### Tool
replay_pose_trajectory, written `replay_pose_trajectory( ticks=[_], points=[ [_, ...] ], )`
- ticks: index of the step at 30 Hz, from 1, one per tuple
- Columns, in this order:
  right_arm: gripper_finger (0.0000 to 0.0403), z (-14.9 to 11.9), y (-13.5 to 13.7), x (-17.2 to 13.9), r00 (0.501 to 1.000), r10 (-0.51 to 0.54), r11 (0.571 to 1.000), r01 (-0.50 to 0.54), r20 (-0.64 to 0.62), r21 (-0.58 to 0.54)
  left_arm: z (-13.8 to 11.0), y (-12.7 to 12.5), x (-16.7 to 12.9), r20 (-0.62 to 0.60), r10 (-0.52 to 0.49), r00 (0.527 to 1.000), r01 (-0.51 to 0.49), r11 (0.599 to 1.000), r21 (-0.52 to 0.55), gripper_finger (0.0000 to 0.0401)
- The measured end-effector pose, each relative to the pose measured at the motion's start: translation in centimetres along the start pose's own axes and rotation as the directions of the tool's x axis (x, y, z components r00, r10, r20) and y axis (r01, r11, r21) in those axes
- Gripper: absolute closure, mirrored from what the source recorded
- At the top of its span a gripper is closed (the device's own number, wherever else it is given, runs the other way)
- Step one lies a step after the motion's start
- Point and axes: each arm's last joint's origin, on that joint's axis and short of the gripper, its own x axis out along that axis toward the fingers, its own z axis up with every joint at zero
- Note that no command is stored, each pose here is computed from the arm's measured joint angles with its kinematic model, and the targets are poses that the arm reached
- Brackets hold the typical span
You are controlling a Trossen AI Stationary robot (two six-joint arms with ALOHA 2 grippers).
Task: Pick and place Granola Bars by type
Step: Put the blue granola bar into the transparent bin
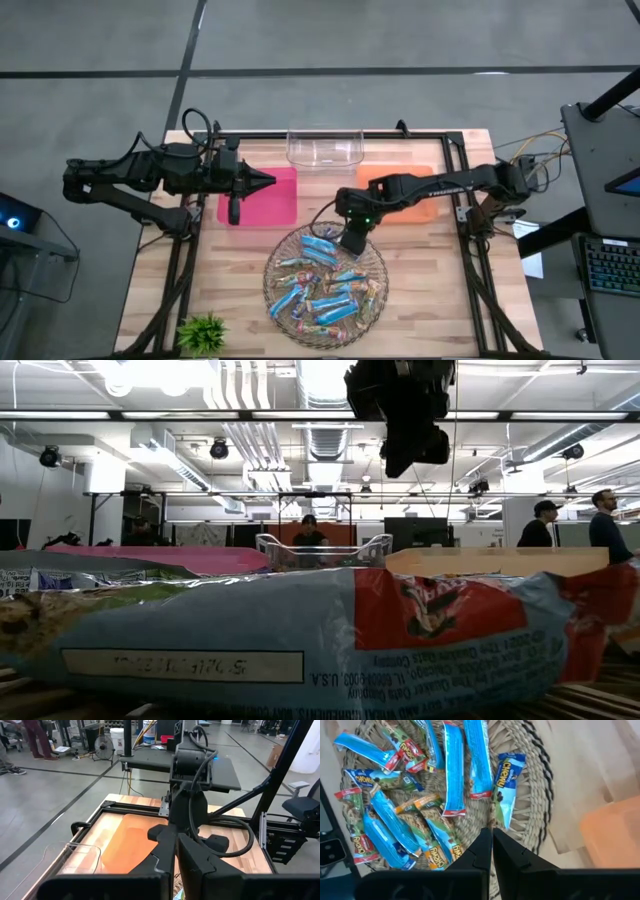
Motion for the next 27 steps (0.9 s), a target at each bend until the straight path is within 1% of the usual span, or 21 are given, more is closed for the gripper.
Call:
replay_pose_trajectory(
  ticks=[5, 8, 12, 18, 24, 27],
  points=[
    [0.0394, -0.4, 0.2, 1.4, 1.000, 0.007, 1.000, -0.008, -0.019, -0.005, 0.0, 0.0, 0.0, 0.000, 0.000, 1.000, 0.000, 1.000, 0.000, 0.0396],
    [0.0394, -0.5, 0.4, 2.6, 0.998, 0.010, 1.000, -0.010, -0.057, -0.010, 0.0, 0.0, 0.0, 0.000, 0.000, 1.000, 0.000, 1.000, 0.000, 0.0396],
    [0.0394, -0.6, 0.4, 5.0, 0.993, -0.023, 1.000, 0.022, -0.114, -0.011, 0.0, 0.0, 0.0, -0.002, 0.000, 1.000, 0.000, 1.000, 0.001, 0.0396],
    [0.0394, -0.2, 0.3, 7.7, 0.984, -0.059, 0.998, 0.059, -0.167, -0.006, -0.1, 0.0, 0.0, -0.008, 0.001, 1.000, -0.001, 1.000, 0.002, 0.0396],
    [0.0394, 0.0, 0.1, 9.9, 0.975, -0.085, 0.996, 0.086, -0.208, -0.004, -0.3, 0.0, 0.0, -0.023, 0.003, 1.000, -0.003, 1.000, 0.006, 0.0396],
    [0.0394, 0.0, 0.1, 10.4, 0.972, -0.092, 0.996, 0.093, -0.218, -0.003, -0.4, 0.0, 0.1, -0.039, 0.005, 0.999, -0.005, 1.000, 0.009, 0.0396]
  ],
)
